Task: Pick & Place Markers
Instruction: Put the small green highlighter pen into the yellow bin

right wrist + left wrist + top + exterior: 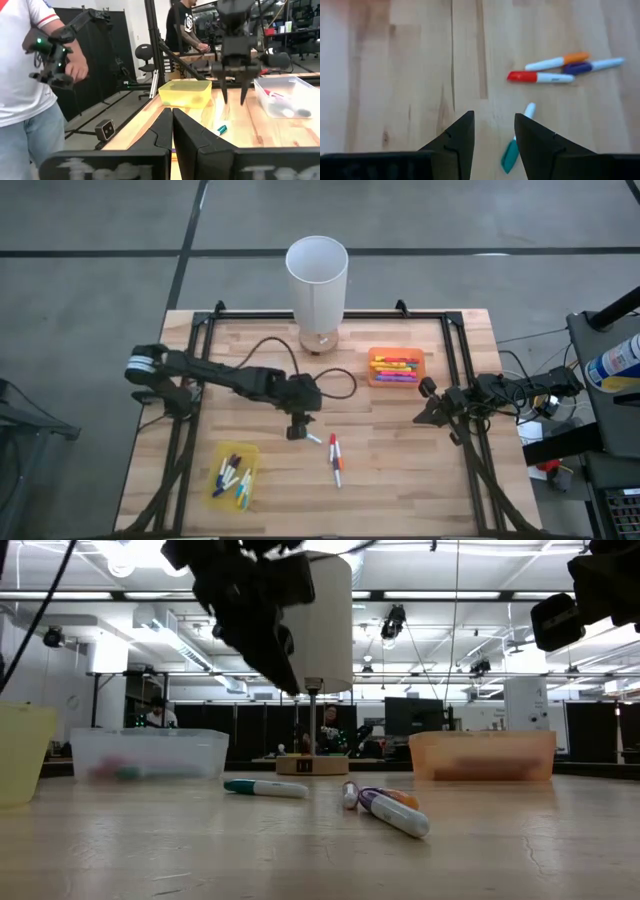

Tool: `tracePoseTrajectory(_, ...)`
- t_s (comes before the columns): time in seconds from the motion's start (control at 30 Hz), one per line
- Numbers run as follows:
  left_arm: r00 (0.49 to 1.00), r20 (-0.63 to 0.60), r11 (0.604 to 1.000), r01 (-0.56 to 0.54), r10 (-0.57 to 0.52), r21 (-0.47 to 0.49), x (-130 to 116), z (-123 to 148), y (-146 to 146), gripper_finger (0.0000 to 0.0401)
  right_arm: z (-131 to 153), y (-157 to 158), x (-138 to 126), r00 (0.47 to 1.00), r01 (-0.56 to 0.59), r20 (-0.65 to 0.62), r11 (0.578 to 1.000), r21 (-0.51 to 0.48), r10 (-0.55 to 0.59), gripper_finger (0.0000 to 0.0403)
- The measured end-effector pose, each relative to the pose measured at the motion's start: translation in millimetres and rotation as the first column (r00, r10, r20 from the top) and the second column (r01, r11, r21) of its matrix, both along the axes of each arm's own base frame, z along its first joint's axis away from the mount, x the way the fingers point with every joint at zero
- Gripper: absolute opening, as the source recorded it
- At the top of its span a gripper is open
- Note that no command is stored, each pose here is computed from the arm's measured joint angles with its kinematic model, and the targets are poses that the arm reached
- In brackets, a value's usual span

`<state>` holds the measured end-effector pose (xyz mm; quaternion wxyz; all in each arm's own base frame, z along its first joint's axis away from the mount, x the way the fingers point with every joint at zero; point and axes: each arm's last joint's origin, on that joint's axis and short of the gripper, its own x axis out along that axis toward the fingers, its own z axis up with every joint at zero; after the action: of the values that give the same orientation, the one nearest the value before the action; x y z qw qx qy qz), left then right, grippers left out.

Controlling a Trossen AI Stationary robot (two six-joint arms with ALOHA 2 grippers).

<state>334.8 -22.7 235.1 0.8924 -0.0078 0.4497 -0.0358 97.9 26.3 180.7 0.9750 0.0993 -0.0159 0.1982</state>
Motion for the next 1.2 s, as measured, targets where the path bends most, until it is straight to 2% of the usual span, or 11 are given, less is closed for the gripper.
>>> tracePoseTrajectory(0.17, 0.997, -0.069, 1.0, 0.014, -0.013, 0.007, 8, -22, -6, 0.0137, 0, 0, 0, 1.0, 0.0, 0.0, 1.0, 0.0, 0.0, 0.0009)
tracePoseTrajectory(0.5, 0.974, -0.203, 0.993, 0.11, -0.102, 0.031, 17, -66, -29, 0.0137, 0, 0, 0, 1.0, 0.0, 0.0, 1.0, 0.0, 0.0, 0.0009)
tracePoseTrajectory(0.9, 0.964, -0.243, 0.993, 0.115, -0.103, 0.038, 20, -84, -38, 0.0131, 0, 0, 0, 1.0, 0.0, 0.0, 1.0, 0.0, 0.0, 0.0009)
tracePoseTrajectory(1.03, 0.968, -0.243, 0.996, 0.078, -0.066, 0.04, 20, -84, -38, 0.0106, 0, 0, 0, 1.0, 0.0, 0.0, 1.0, 0.0, 0.0, 0.0009)
tracePoseTrajectory(1.2, 0.968, -0.245, 0.997, 0.064, -0.052, 0.041, 20, -84, -37, 0.0041, 0, 0, 0, 1.0, 0.0, 0.0, 1.0, 0.0, 0.0, 0.0009)
